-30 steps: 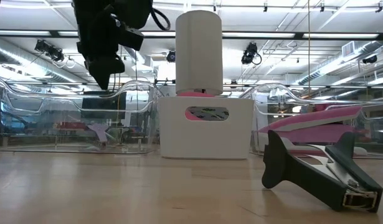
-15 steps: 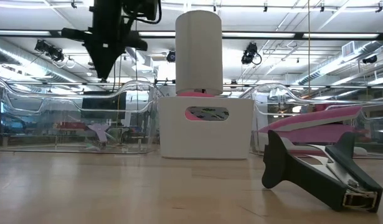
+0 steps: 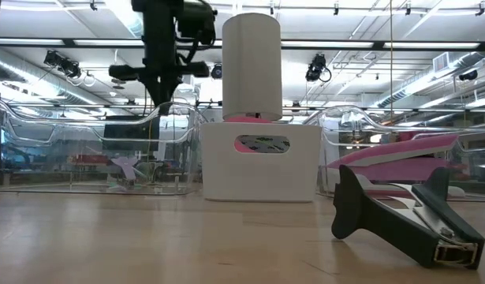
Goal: Pick and place Stapler, Stapler remover, tape
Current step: Put the gray staple remover into the left transparent bin
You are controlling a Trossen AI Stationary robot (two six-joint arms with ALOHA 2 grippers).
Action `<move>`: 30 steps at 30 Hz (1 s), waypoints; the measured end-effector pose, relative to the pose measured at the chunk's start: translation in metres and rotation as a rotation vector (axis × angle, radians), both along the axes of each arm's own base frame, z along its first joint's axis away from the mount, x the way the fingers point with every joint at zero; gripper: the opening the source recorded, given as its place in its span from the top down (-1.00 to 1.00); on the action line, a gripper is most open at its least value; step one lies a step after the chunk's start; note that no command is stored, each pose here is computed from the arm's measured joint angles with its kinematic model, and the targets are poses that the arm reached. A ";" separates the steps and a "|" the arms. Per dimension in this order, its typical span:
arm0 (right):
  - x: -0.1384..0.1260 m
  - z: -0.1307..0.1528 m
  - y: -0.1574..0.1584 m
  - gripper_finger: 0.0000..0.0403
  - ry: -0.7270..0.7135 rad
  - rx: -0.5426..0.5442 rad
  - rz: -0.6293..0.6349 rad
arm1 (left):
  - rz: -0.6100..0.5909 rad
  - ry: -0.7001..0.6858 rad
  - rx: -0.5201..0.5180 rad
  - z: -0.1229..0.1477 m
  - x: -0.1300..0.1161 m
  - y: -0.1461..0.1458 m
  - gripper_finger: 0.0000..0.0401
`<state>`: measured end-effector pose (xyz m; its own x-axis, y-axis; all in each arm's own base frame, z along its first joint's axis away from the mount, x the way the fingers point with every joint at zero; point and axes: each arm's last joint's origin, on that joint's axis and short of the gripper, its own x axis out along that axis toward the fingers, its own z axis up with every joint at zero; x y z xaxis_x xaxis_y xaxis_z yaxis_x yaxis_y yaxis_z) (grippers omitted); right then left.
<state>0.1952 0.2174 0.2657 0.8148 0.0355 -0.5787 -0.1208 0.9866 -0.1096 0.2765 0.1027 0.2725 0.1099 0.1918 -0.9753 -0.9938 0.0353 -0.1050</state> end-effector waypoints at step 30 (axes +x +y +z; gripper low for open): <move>0.001 0.001 0.000 0.47 -0.007 -0.030 0.022 | 0.055 0.148 -0.160 -0.053 0.018 0.014 -0.04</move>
<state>0.1962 0.2173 0.2662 0.8180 0.0363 -0.5740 -0.1417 0.9800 -0.1399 0.2947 0.1165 0.2193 -0.0433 0.0355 -0.9984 -0.9988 -0.0243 0.0425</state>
